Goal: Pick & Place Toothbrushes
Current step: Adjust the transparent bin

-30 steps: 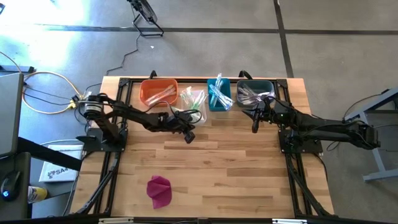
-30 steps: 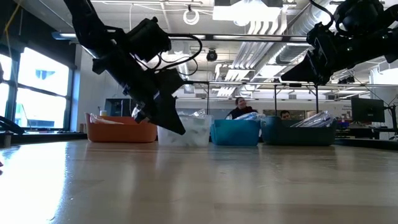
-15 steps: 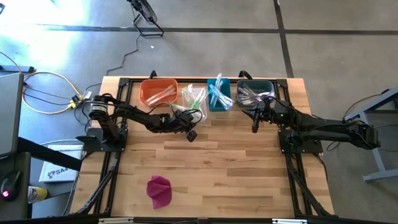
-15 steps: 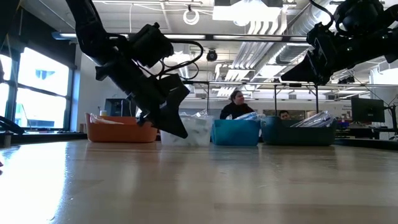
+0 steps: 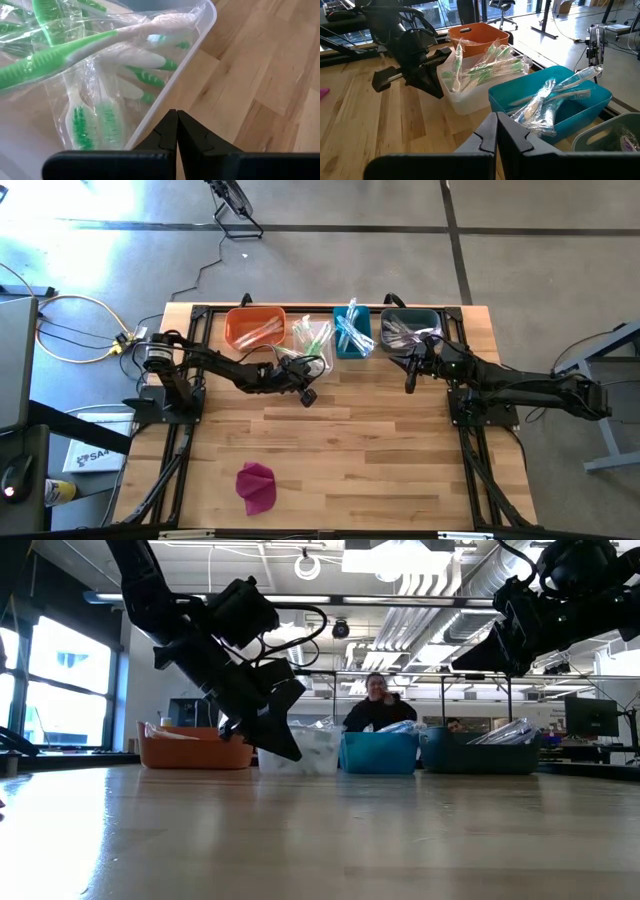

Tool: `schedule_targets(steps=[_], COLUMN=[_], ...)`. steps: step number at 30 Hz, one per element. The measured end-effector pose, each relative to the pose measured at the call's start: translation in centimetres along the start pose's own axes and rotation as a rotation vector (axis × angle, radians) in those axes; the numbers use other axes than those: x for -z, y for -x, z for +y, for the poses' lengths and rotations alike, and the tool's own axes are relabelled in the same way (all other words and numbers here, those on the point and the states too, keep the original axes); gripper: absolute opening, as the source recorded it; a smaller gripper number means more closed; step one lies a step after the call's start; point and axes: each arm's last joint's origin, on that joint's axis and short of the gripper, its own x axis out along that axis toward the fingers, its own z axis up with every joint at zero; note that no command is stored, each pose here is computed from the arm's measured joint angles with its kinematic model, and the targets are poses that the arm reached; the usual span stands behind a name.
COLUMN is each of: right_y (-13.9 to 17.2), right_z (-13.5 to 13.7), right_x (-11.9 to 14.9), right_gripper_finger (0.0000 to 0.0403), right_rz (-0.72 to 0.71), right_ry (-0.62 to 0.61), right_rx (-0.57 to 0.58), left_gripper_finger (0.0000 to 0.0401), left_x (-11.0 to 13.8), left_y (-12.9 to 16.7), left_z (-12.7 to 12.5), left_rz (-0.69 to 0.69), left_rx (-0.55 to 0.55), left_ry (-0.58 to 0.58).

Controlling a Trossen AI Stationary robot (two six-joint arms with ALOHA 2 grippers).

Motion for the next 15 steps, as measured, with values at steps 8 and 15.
schedule_targets(steps=[8,15], right_y=[0.00,0.00], right_z=[0.00,0.00], right_x=[0.00,0.00], right_gripper_finger=[0.0002,0.0002], right_rz=[0.000,0.000], right_ry=[0.000,0.002], right_rx=[0.000,0.000], left_gripper_finger=[0.0005,0.0005], left_x=[0.00,-0.02], left_y=[0.00,0.00], left_z=[0.01,0.06], left_rz=[-0.001,-0.007], left_rx=[-0.002,-0.016], left_ry=[-0.002,-0.002])
